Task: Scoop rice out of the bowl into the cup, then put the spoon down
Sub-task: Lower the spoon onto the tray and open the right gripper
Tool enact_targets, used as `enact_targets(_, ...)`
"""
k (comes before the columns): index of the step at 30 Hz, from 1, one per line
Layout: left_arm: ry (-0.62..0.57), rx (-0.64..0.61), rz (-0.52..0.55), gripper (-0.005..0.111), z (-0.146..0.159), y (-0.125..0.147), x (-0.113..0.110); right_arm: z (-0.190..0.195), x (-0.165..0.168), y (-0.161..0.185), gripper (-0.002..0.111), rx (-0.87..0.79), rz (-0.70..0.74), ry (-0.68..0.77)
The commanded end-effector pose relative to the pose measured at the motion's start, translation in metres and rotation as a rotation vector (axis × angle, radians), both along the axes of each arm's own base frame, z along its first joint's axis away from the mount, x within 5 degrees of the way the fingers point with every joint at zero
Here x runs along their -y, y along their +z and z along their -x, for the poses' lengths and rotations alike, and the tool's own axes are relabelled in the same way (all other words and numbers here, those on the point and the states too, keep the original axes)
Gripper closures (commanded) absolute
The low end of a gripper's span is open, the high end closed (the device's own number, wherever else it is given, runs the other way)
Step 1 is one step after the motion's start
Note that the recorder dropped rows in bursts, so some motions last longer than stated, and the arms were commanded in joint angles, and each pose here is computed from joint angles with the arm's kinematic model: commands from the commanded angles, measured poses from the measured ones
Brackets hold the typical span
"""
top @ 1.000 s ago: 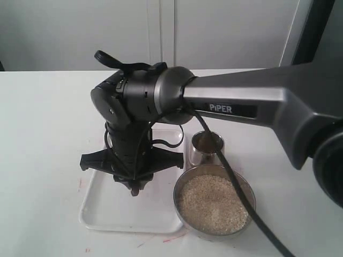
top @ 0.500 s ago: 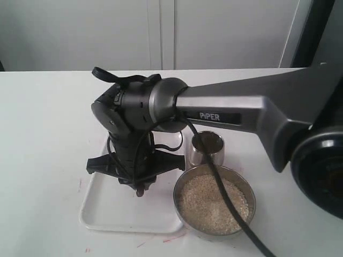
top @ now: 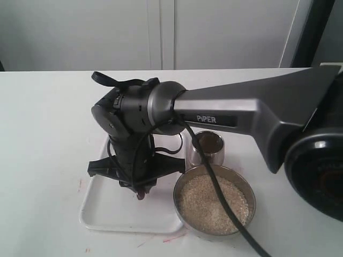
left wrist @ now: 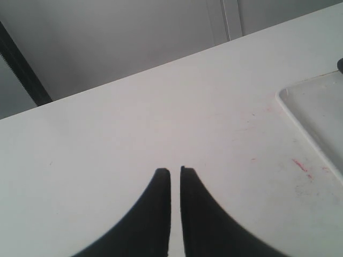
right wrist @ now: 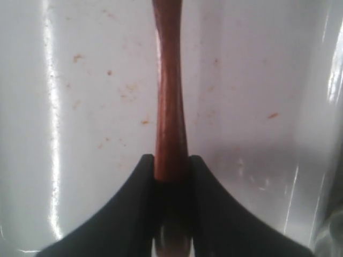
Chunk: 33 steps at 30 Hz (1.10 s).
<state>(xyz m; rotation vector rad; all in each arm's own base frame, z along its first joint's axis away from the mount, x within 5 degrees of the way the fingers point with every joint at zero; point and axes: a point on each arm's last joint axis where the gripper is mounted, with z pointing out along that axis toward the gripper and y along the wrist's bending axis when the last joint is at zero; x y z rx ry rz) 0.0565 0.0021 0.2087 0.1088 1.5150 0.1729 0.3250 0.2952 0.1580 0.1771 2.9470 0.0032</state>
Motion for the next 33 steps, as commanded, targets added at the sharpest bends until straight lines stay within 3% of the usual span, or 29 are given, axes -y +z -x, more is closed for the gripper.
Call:
enact_targets(1,-0.004,0.012,0.010,0.092,0.0002,0.0026,0.0002,0.0010,-0.0002,0.0024,0.108,-0.006,-0.004,-0.011)
enact_targets(7,-0.004,0.012,0.010,0.092,0.0002,0.0026,0.0002,0.0010,-0.0002,0.0024,0.107,-0.006,-0.003,-0.009)
enact_targets(14,-0.004,0.012,0.010,0.092,0.0002,0.0026,0.0002,0.0006,-0.0007,0.0025,0.087,-0.001,-0.004,0.016)
enact_targets(22,-0.004,0.012,0.010,0.092,0.0002,0.0026,0.0002,0.0005,-0.0009,0.0025,0.087,0.000,-0.005,0.021)
enact_targets(29,-0.004,0.012,0.010,0.092,0.0002,0.0026,0.0002,0.0015,-0.0003,0.0023,0.071,-0.012,0.005,0.041)
enact_targets(33,-0.004,0.012,0.010,0.092,0.0002,0.0026,0.0002,0.0018,-0.0003,0.0022,0.071,-0.016,0.005,0.040)
